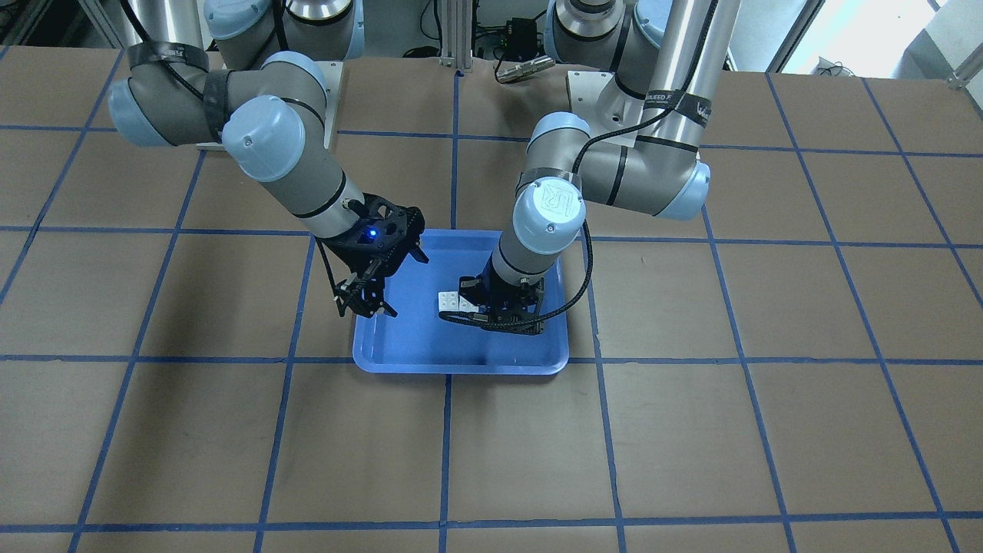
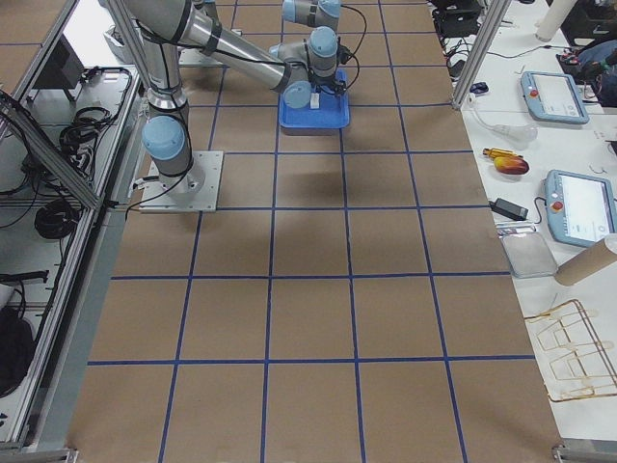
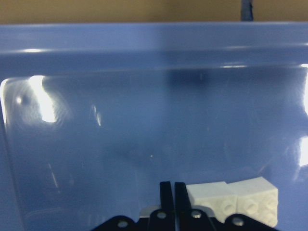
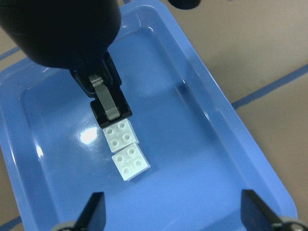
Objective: Assemble white blocks and place on blue tray
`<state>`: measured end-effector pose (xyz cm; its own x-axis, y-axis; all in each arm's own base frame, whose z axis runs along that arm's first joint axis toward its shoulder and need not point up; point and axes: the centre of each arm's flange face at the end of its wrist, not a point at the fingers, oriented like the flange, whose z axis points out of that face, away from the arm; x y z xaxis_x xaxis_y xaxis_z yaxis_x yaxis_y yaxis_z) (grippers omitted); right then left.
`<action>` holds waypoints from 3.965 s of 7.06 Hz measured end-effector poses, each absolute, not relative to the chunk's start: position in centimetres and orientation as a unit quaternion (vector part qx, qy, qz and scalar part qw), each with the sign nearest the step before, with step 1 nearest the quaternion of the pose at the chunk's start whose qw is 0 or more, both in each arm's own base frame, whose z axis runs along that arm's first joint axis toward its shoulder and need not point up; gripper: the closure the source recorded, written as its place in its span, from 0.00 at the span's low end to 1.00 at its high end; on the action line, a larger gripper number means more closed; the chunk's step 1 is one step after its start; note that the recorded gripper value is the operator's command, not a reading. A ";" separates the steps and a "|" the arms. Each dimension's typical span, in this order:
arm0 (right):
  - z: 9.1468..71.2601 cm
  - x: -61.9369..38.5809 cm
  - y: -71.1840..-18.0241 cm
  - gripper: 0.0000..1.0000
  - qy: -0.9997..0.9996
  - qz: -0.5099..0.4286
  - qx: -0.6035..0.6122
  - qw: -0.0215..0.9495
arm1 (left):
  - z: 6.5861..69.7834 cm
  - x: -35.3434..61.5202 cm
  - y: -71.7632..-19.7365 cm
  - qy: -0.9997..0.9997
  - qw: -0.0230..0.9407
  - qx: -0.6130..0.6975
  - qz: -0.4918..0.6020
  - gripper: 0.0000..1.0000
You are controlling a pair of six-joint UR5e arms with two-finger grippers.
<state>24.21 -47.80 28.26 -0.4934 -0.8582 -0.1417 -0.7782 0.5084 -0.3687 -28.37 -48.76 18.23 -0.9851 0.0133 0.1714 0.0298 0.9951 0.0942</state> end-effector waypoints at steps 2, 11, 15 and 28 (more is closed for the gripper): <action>32.3 23.8 -48.6 0.00 0.906 -0.100 -0.387 0.140 | 18.1 -28.6 -48.4 -0.995 0.085 -0.004 -0.051 0.84; 47.6 20.9 -49.9 0.00 0.994 -0.023 -0.105 -0.004 | 18.2 -29.2 -48.2 -0.993 0.099 0.020 -0.054 0.84; 48.3 20.2 -49.2 0.00 0.992 -0.084 -0.093 -0.004 | 23.2 -26.4 -50.7 -0.994 0.099 0.024 -0.024 0.59; 52.7 13.8 -49.3 0.00 0.999 -0.048 -0.023 -0.002 | 49.9 -12.2 -50.8 -1.000 -0.006 -0.015 0.015 0.00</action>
